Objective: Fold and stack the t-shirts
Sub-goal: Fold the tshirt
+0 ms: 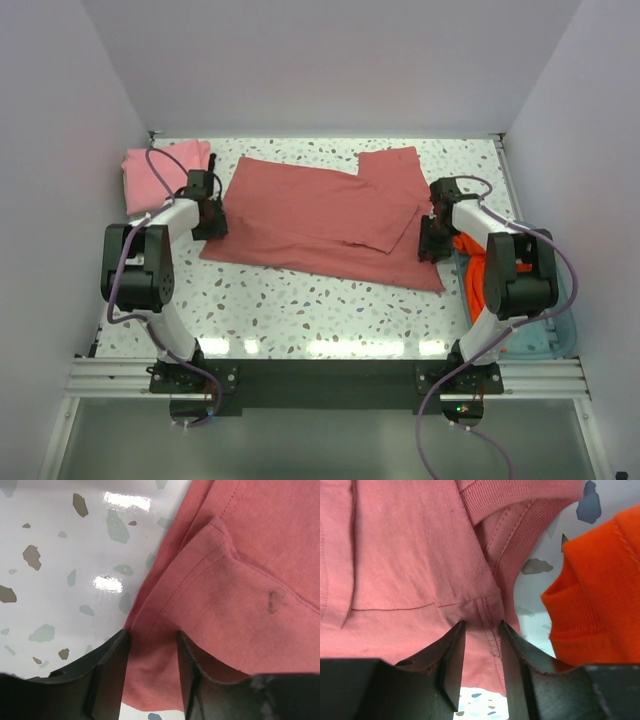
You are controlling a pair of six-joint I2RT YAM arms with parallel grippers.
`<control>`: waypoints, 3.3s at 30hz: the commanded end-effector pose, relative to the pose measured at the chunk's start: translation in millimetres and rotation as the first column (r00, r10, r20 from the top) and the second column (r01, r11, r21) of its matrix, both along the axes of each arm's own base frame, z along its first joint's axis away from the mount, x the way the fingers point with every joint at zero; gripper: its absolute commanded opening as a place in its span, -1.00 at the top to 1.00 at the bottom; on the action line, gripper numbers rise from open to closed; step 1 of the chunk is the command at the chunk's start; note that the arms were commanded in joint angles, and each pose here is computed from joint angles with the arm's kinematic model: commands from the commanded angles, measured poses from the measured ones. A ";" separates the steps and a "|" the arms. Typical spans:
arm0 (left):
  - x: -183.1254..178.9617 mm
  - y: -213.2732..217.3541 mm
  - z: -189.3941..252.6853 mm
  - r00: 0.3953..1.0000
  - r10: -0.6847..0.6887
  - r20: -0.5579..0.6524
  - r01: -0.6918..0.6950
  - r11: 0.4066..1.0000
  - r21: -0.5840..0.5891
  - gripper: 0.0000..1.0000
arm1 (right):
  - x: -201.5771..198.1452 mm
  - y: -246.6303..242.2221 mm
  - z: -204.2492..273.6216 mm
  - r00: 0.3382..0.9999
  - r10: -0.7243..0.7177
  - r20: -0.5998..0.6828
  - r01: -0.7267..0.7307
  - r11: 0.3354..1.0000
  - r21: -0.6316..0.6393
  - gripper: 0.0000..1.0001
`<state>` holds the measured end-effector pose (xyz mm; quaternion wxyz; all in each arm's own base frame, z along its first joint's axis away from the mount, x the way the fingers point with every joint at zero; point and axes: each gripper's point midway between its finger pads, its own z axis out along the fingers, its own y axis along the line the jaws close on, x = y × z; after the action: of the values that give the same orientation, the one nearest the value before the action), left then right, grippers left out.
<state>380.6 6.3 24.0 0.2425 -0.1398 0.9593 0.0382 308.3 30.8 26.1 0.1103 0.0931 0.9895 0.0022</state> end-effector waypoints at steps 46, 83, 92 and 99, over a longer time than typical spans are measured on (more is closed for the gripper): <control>18.2 -99.5 86.9 0.946 -0.233 0.226 0.225 0.972 0.060 -0.82 | 31.4 21.9 104.0 0.974 0.024 0.224 -0.046 0.995 0.094 -0.10; -67.5 -225.1 -29.0 0.863 -0.503 0.037 0.503 0.854 -0.133 -0.83 | 48.7 112.5 29.7 0.986 0.138 0.091 -0.152 0.972 0.177 -0.07; -66.7 -226.4 -31.3 0.867 -0.497 0.027 0.496 0.857 -0.138 -0.83 | 34.8 117.9 27.0 0.988 0.142 0.063 -0.151 0.971 0.185 -0.04; -61.3 -232.3 -26.7 0.875 -0.482 0.042 0.483 0.862 -0.155 -0.84 | 25.7 115.8 19.0 0.989 0.143 0.036 -0.147 0.974 0.172 -0.01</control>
<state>333.1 -225.6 22.1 0.2772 0.0981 0.9508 -0.0980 334.8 144.8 34.1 0.1025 0.0245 0.9901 0.0923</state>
